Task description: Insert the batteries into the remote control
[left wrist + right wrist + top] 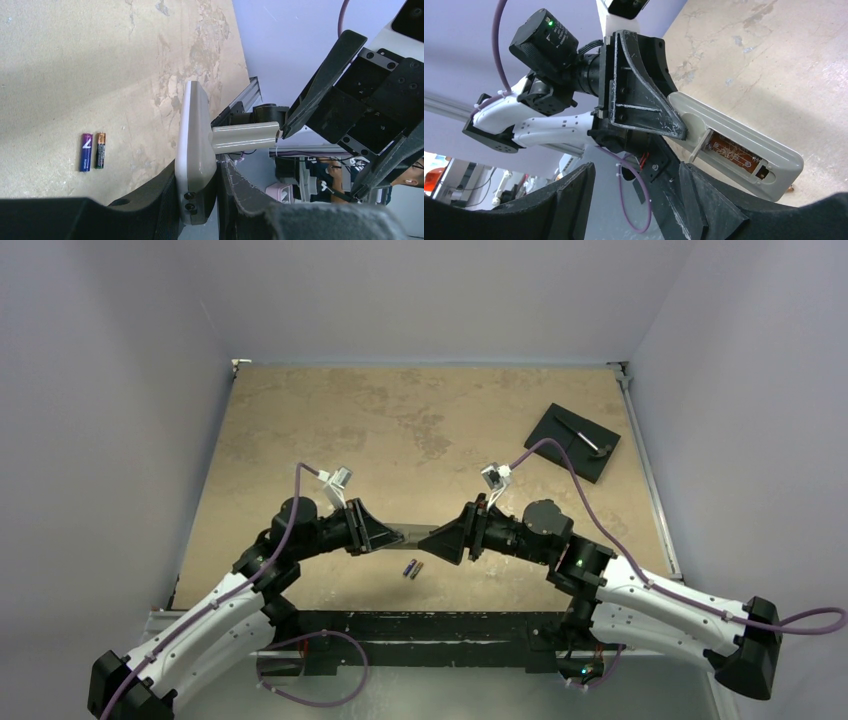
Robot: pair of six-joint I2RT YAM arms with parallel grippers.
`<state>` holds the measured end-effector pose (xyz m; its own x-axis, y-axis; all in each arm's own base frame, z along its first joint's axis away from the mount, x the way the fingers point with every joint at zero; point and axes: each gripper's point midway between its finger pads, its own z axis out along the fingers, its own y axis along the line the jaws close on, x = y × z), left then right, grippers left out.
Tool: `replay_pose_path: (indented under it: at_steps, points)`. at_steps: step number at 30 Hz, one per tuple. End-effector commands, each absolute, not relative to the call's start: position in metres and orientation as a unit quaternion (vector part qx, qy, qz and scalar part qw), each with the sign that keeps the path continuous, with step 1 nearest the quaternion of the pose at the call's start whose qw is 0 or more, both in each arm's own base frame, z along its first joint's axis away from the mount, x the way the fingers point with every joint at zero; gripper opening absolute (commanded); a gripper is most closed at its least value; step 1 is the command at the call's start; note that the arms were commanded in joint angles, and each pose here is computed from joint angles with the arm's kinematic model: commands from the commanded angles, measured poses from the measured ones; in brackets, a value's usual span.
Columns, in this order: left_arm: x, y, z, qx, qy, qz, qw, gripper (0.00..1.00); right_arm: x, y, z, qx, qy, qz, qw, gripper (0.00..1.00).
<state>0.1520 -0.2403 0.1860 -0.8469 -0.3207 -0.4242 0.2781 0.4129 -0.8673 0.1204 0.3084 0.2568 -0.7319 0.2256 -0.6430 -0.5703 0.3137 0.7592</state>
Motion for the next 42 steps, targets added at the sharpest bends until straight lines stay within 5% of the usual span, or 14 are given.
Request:
replay_pose_path:
  at_steps: [1,42]
  points:
    - [0.153,-0.245,0.217,0.009,0.763,-0.570,0.303,0.00,0.121,0.311,0.264,-0.117,0.728,0.579,0.347,0.70]
    - [0.179,-0.236,0.176,-0.007,0.819,-0.477,0.319,0.00,0.132,0.287,0.204,-0.111,0.804,0.470,0.347,0.73]
